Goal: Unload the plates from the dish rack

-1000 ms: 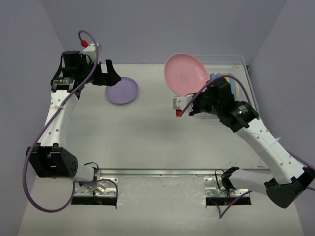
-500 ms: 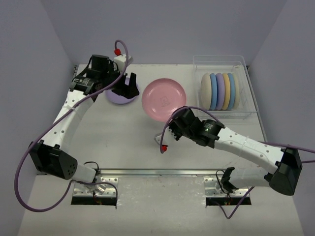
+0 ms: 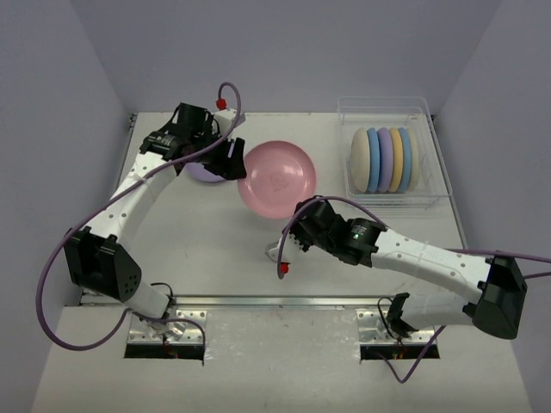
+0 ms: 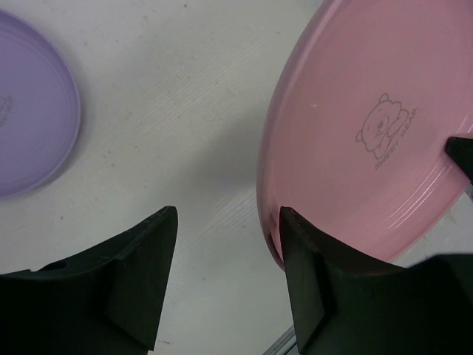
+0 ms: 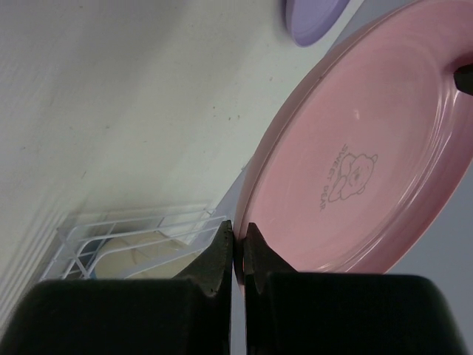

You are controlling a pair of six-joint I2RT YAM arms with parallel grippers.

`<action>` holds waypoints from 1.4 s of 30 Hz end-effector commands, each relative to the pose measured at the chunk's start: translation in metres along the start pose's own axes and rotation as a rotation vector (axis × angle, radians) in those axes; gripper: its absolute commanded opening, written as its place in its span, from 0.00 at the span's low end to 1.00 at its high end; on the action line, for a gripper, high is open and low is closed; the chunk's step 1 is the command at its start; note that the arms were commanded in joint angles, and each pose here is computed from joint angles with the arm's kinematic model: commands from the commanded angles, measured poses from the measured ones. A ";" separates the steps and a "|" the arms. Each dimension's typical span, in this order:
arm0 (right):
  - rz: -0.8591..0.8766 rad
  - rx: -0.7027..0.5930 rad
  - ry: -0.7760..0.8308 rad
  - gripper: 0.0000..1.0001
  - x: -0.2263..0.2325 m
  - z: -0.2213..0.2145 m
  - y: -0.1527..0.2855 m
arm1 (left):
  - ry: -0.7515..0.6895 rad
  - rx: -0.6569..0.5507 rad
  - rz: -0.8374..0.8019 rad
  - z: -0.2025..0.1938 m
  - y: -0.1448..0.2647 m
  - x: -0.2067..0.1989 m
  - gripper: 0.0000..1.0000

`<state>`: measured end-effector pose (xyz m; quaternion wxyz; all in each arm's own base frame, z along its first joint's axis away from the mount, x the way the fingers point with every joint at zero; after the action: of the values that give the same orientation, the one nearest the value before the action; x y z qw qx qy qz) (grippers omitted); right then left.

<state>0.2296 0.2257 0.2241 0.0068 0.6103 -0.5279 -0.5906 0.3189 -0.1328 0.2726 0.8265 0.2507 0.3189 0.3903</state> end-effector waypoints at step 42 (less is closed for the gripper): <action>-0.238 0.085 -2.109 0.99 0.083 -0.209 0.112 | 0.595 -0.192 0.325 0.039 -0.073 0.259 0.00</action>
<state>0.3002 0.0017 0.2899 -0.5309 -0.0351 -0.3345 -0.7778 0.4923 0.0052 0.1516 0.6438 0.1377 0.4754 0.5836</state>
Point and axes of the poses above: each gripper's point midway between its finger pads, its own y axis back along the fingers, its own x axis along the line the jaws close on, z = x × y, the point moved 6 cm from there along y, back along the fingers, and after that the axes turned 8 degrees about y, right-handed, at the moved point
